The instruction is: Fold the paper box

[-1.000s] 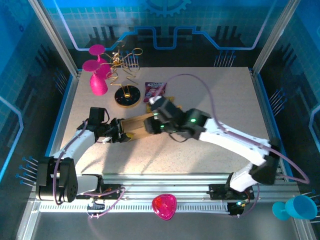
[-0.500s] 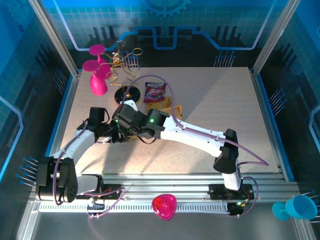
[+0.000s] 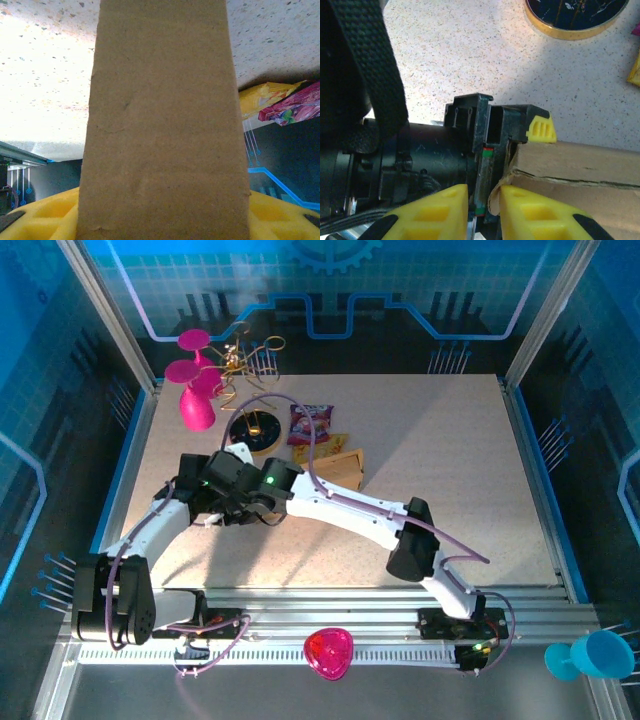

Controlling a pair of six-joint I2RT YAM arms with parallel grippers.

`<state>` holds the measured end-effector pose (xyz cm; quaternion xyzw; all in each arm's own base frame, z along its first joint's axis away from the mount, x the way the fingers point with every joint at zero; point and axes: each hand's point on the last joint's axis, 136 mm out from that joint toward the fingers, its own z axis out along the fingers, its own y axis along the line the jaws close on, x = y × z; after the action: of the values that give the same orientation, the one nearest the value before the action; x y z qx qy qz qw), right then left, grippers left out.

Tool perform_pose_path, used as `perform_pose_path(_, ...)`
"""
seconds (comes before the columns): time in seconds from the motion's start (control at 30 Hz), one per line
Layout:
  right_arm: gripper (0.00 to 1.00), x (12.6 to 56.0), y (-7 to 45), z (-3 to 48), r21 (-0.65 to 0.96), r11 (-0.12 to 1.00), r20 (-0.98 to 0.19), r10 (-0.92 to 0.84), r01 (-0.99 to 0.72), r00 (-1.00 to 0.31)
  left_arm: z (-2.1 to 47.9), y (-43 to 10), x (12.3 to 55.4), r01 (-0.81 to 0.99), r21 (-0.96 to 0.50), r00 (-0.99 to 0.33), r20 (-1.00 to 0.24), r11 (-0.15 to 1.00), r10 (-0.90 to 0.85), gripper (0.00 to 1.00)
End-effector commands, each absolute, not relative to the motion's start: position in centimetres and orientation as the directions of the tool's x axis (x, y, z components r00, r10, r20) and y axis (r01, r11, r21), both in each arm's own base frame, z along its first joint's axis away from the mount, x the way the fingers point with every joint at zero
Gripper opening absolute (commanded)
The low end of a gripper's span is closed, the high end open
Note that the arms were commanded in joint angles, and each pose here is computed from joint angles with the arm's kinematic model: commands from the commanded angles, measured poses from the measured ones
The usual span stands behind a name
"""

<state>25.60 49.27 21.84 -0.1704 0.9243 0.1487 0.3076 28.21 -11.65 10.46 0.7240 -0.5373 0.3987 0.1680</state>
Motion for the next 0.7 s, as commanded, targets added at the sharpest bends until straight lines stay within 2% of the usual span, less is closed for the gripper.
perform_pose_path(0.0,0.20,25.9,48.5,21.3,0.126,0.918,-0.605,-0.229,-0.375,-0.762,7.1,-9.8,27.1,-0.888,-0.080,0.292,0.663,-0.453,-0.690,0.10)
perform_pose_path(0.67,0.04,26.7,47.8,19.3,0.071,0.918,-0.584,-0.278,-0.390,-0.763,7.1,-9.9,27.7,-0.892,-0.081,0.284,0.666,-0.445,-0.690,0.10)
